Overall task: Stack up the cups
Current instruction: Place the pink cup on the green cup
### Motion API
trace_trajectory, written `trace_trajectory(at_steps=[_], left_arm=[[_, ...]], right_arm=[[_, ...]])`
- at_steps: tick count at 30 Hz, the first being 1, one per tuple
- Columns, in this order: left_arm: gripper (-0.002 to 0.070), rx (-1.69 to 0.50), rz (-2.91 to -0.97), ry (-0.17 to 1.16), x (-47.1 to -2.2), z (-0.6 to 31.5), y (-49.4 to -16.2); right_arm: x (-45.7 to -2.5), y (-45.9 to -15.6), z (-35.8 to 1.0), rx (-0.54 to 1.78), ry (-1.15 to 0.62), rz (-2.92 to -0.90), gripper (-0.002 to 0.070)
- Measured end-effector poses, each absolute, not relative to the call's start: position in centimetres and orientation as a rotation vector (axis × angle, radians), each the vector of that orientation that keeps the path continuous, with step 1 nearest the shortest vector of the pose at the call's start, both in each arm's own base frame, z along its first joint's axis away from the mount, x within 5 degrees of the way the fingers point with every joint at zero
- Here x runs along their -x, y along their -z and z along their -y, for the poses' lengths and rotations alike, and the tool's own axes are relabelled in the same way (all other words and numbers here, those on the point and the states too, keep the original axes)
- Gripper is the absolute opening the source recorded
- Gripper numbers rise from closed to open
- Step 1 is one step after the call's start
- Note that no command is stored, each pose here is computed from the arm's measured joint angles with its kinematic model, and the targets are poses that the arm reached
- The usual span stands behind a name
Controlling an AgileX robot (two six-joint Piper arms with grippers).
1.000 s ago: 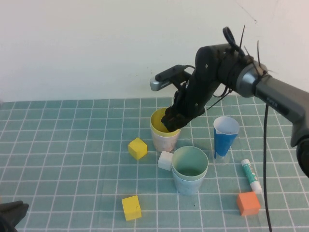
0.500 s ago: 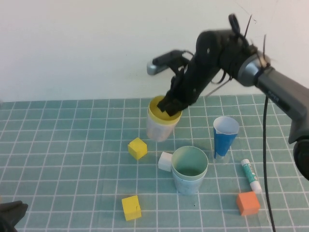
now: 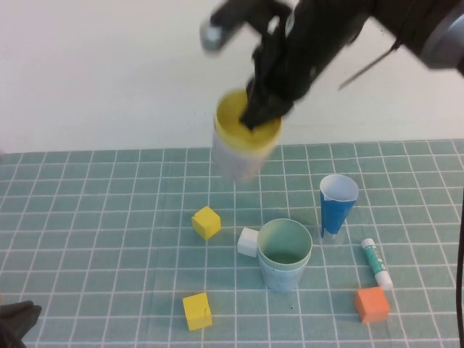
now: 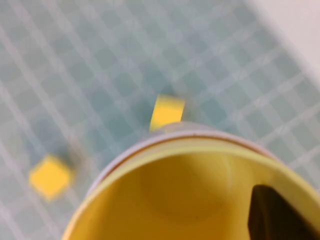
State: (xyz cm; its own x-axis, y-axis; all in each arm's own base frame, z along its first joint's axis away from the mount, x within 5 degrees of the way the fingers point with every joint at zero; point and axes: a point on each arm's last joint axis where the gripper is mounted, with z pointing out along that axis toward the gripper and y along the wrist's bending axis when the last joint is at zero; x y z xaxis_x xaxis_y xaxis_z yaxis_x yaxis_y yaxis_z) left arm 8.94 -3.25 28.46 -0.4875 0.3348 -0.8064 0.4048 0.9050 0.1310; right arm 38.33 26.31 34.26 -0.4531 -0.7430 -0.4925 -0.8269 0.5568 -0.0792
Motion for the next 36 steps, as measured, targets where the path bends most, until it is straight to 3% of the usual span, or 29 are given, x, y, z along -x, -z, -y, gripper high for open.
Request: trace_trajectory(at_steps=[8,17,25,30,36], left_arm=[[-0.0002,-0.533,-2.121,0.092,-8.9,3.2,-28.5],[-0.0002,-0.533,-2.112,0.093,-9.0,3.3,-28.5],[-0.0002,-0.538,-2.090,0.093,-9.1,3.3,-28.7],[-0.0002,-0.542,-2.115,0.087,-9.0,3.3,-28.5],[-0.0002,-0.536,-2.147,0.088,-8.8,3.2,-28.3]], right_arm=[[-36.5,-25.5,-24.9,1.390,-0.072,-2.610,0.0045],[-36.6,-23.3,-24.3,1.341,-0.063,-2.639,0.0055],[-36.4,-23.9,-23.8,1.322,-0.094,-2.674,0.0270],[-35.0,-27.6,-23.0,1.342,-0.132,-2.602,0.0255],[-30.1,-35.6,-21.5,1.323,-0.354,-2.271,0.0144]])
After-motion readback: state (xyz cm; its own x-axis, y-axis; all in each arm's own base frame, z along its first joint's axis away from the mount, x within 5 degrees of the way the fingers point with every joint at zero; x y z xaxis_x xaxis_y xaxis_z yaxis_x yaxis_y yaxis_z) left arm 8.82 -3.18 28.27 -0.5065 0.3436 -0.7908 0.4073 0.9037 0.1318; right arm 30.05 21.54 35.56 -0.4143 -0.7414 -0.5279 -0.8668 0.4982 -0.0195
